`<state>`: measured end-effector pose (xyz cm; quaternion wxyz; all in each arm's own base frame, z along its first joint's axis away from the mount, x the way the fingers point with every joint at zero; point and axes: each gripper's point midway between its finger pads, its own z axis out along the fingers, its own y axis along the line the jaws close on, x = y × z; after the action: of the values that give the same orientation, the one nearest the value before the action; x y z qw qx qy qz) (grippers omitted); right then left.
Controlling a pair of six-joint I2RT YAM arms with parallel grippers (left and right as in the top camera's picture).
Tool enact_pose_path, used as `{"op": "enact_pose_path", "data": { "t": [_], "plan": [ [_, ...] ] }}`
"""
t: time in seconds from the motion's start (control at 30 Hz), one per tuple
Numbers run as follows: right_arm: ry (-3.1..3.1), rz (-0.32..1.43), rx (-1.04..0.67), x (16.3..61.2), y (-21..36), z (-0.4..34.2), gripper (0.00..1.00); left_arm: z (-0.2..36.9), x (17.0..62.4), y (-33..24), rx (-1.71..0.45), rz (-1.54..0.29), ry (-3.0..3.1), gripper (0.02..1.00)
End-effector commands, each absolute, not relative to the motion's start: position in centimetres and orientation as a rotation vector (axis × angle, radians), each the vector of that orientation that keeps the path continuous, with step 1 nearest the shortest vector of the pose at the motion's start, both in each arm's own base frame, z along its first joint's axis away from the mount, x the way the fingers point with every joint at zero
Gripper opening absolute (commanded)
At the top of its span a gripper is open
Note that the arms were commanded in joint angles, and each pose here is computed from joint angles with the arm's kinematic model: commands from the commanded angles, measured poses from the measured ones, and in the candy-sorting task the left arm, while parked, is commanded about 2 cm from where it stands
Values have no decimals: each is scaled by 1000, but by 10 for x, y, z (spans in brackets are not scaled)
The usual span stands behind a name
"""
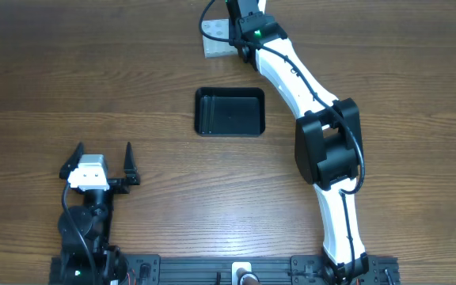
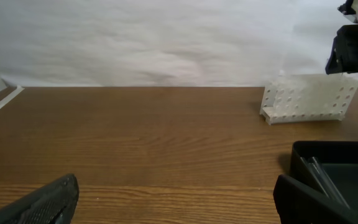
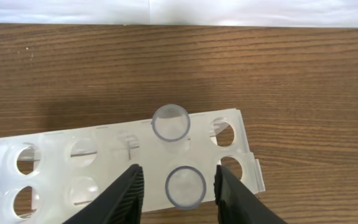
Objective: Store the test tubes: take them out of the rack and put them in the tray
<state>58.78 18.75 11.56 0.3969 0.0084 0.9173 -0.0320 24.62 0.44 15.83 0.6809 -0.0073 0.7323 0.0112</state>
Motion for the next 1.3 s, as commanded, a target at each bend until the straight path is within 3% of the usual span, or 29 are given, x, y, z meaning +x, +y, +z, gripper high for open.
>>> {"op": "enact_pose_path", "data": {
  "t": [0.03,0.43,0.53,0.63,1.3],
  "plan": [
    [2318,-78,9,588,197,117,332,158,246,4,1,30,1641,996],
    [2309,-117,14,587,196,118,218,158,246,4,1,30,1641,996],
    [2309,-119,11,587,196,118,220,158,246,4,1,30,1641,998],
    [2306,-127,15,587,195,119,334,158,246,4,1,30,1641,998],
    [2289,-178,37,592,181,119,305,158,246,4,1,30,1641,998]
  ]
}}
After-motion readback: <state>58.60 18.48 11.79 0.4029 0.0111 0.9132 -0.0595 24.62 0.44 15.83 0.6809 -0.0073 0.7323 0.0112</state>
